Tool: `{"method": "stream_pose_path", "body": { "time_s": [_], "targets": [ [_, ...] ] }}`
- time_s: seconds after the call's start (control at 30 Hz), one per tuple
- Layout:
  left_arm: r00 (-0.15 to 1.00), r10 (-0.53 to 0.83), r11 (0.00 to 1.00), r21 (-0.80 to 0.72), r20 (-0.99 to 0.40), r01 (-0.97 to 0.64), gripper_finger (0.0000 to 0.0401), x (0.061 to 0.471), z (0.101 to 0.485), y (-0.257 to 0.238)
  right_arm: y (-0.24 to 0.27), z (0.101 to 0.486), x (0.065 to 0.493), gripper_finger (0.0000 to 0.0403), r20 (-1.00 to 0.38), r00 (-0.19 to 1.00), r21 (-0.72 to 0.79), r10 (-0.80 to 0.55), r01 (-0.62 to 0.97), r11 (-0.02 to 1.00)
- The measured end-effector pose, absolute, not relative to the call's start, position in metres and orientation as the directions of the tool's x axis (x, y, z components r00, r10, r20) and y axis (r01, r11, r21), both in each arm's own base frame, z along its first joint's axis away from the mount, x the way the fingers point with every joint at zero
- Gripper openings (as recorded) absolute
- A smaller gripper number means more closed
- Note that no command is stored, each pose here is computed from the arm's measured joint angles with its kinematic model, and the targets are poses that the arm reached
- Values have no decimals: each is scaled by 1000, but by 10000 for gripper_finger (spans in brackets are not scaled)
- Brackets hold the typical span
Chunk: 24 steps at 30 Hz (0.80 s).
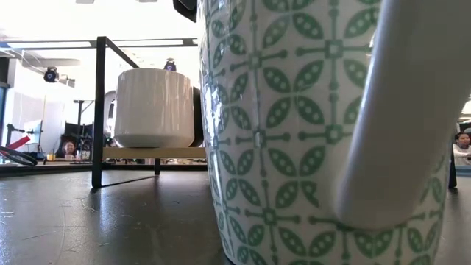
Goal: Place coffee mugs
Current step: Put the blue patterned mug on the shelf
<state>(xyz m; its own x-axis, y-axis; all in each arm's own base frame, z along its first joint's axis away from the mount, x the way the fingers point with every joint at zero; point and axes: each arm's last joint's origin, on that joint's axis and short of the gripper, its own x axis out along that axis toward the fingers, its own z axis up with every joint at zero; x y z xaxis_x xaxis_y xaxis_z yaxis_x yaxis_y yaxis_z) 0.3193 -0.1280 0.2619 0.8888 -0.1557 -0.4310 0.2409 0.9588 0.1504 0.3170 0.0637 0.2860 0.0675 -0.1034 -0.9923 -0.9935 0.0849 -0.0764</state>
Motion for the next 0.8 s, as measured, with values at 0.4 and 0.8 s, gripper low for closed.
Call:
{"method": "stream_pose_path", "body": {
  "time_s": [0.4,0.8],
  "targets": [
    [888,-156,959,151,-433,242,53,319,262,-128,65,276,321,22,-995,21,-30,-95,-995,93],
    [888,-155,959,151,-433,240,53,319,262,-128,66,274,325,27,-995,52,-72,-89,-969,238]
  ]
}}
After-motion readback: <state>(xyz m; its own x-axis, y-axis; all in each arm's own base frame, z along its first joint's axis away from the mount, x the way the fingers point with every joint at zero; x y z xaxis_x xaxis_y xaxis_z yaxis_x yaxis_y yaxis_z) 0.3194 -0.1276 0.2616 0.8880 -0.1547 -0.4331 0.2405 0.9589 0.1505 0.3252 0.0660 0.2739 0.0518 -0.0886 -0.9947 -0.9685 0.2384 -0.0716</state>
